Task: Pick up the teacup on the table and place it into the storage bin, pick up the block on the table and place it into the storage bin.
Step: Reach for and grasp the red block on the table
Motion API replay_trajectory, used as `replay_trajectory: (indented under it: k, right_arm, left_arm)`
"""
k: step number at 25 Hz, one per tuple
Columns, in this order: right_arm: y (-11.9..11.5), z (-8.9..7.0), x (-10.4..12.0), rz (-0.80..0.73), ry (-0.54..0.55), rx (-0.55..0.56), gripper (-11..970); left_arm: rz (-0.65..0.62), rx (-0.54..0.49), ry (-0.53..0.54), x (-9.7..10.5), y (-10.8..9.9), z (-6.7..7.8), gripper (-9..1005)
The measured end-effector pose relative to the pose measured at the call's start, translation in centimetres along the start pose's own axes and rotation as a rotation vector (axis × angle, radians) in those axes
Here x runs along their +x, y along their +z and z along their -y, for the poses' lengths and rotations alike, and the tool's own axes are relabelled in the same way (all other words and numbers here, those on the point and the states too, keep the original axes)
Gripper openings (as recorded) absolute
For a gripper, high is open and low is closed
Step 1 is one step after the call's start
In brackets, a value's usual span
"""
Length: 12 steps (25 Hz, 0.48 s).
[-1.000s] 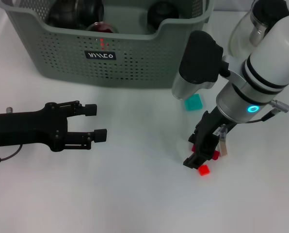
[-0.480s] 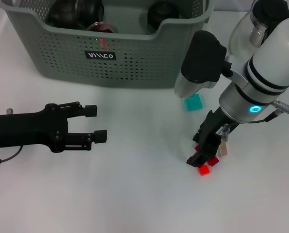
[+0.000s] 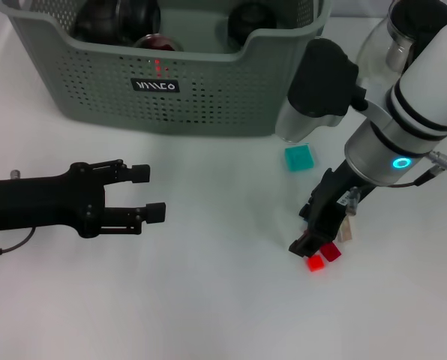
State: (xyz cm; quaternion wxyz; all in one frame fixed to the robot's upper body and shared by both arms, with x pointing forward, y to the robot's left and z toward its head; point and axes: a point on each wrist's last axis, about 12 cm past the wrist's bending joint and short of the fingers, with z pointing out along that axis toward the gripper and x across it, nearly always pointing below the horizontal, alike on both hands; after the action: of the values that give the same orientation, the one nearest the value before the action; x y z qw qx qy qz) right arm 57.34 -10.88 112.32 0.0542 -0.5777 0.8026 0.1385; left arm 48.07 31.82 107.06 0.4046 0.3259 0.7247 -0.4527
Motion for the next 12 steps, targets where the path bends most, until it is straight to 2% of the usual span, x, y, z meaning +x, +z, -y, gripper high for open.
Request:
replay_trajectory:
  k: [6, 12]
  right_arm:
    - [-0.4, -0.2, 0.5, -0.025, 0.020, -0.034, 683]
    - [-1.1, 0.3, 1.4, -0.051, 0.084, -0.022, 682]
  left_arm:
    - [0.001, 0.001, -0.003, 0.1, 0.1, 0.0, 861]
    - [0.002, 0.003, -0.002, 0.0, 0.1, 0.0, 861]
